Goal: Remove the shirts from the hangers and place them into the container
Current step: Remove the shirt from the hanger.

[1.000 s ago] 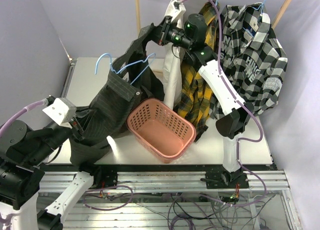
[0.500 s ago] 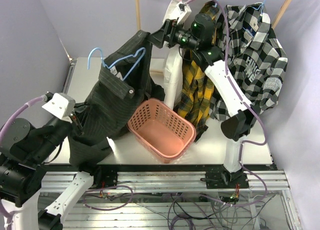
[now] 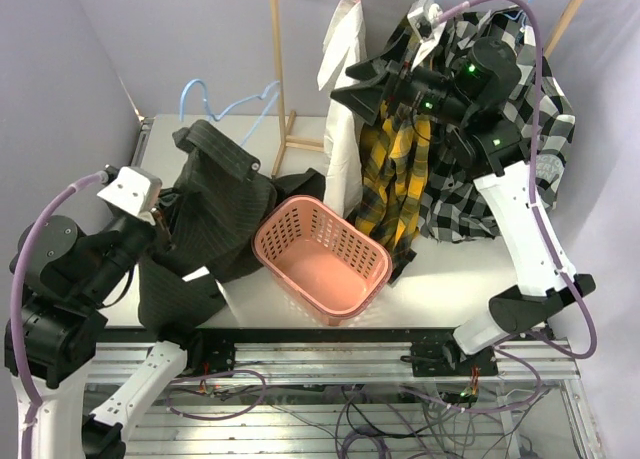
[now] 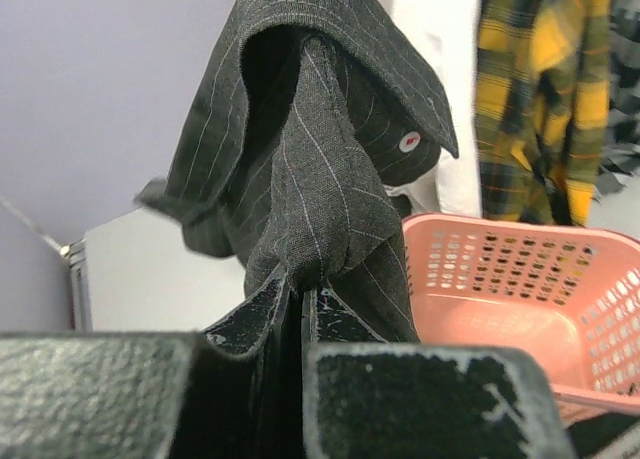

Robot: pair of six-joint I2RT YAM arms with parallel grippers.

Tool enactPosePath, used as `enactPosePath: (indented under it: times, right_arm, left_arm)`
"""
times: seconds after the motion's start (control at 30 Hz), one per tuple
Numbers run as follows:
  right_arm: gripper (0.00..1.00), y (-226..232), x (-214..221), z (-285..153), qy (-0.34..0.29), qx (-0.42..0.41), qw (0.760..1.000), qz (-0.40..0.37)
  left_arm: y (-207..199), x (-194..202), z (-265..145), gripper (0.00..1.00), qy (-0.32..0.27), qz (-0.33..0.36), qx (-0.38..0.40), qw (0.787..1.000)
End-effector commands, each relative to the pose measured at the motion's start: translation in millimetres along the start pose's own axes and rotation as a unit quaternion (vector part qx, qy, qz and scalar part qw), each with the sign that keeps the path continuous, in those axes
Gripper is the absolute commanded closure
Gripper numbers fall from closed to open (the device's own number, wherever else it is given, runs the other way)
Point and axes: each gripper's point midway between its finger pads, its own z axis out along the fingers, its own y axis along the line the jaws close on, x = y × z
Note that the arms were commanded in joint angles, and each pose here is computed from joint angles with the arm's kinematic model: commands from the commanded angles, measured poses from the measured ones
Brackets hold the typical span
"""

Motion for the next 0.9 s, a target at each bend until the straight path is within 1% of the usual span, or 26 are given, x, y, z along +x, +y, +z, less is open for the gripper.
enactPosePath:
  times: [0.0,0.2,0.4,0.57,0.87]
  right_arm:
    - [0.37,31,30,-10,0.046,-0.105,0.993,-0.028]
    - [0.36,55,38,-34,0.057,-0.145,0.985,-0.073]
    - [0.35,58,40,-49,0.062,-0.137,0.98,-0.128]
    - [0.35,55,42,-46,0.064,-0.14,0.977,-0.145]
    - [0.36,44,61,-32,0.093,-0.168,0.97,-0.153]
  left_arm:
    - [-35,-22,2,0.93,-0.044,0.025,0.107,0.993]
    - [-54,-19,-3,0.93,-0.036,0.028,0.166,0.985]
    - [-68,-18,-5,0.93,-0.037,0.024,0.206,0.978]
    - [-76,-15,-3,0.93,-0.03,0.021,0.231,0.972]
    - [-86,-21,-9,0.93,-0.03,0.019,0.267,0.963]
